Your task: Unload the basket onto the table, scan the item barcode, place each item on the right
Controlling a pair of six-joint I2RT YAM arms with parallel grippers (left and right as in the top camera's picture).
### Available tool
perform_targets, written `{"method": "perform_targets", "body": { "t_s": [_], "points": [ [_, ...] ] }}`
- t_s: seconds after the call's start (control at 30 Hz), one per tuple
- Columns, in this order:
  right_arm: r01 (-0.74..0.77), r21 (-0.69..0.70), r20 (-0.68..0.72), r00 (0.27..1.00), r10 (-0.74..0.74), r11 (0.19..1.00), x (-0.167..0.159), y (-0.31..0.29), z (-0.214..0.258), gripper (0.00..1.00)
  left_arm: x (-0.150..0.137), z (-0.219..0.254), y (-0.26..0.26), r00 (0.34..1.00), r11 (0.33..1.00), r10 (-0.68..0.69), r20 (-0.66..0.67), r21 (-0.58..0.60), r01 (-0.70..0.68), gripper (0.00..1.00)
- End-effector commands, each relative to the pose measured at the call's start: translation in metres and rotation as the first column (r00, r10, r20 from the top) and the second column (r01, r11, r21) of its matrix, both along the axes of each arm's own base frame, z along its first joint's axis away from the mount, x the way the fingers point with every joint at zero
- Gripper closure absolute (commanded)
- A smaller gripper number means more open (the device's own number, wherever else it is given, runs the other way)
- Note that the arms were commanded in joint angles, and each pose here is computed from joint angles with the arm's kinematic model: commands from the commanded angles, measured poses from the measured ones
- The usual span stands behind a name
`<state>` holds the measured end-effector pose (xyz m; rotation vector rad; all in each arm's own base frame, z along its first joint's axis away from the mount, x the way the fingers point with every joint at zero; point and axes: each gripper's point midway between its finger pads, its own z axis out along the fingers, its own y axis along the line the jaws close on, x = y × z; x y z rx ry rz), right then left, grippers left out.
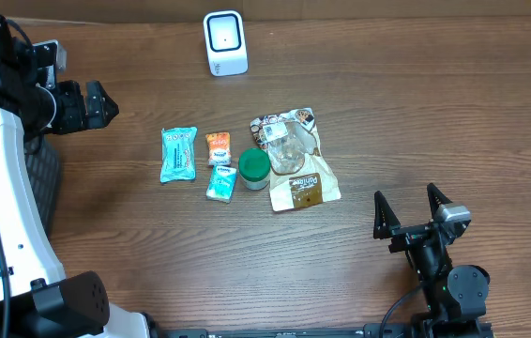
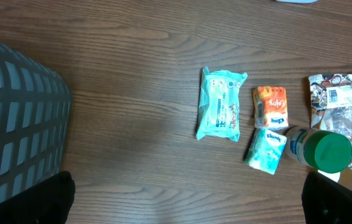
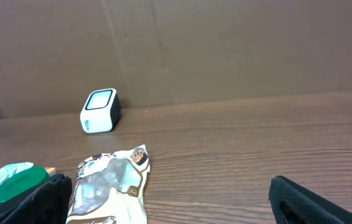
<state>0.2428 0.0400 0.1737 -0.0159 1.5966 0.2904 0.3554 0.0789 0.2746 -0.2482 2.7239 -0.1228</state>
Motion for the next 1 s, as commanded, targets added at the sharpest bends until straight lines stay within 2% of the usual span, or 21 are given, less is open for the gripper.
{"method": "perform_targets", "body": {
  "t_s": [0.0, 0.17, 0.43, 0.63, 0.8, 0.97],
  "points": [
    [0.042, -0.005, 0.001, 0.999, -0.042, 0.999, 0.001, -0.007, -0.003, 0.00, 0.002, 0.006, -0.004, 0.999, 1.000, -0.030, 0.024, -0.002, 0.030, 0.01],
    [0.040, 0.000, 0.014, 0.999, -0.040, 0.999, 0.001, -0.007, 0.001, 0.00, 0.002, 0.006, -0.004, 0.999, 1.000, -0.029, 0.024, -0.002, 0.029, 0.00],
    [-0.161, -0.005, 0.044, 0.986, 0.161, 0.987, -0.008, 0.027, 0.008, 0.00, 0.002, 0.006, -0.003, 0.999, 1.000, -0.029, 0.024, -0.002, 0.029, 0.00],
    [-0.206, -0.006, 0.042, 0.978, 0.206, 0.978, -0.010, 0.034, 0.033, 0.00, 0.002, 0.006, -0.003, 0.999, 1.000, -0.029, 0.024, -0.002, 0.030, 0.00],
    [-0.268, -0.039, -0.046, 0.963, 0.266, 0.963, -0.003, 0.045, 0.062, 0.00, 0.002, 0.006, -0.004, 0.999, 1.000, -0.029, 0.024, -0.002, 0.029, 0.00],
    [-0.319, 0.008, -0.249, 0.917, 0.310, 0.948, 0.017, 0.054, 0.081, 0.00, 0.002, 0.006, -0.004, 0.999, 1.000, -0.029, 0.024, -0.002, 0.029, 0.00]
  ]
}}
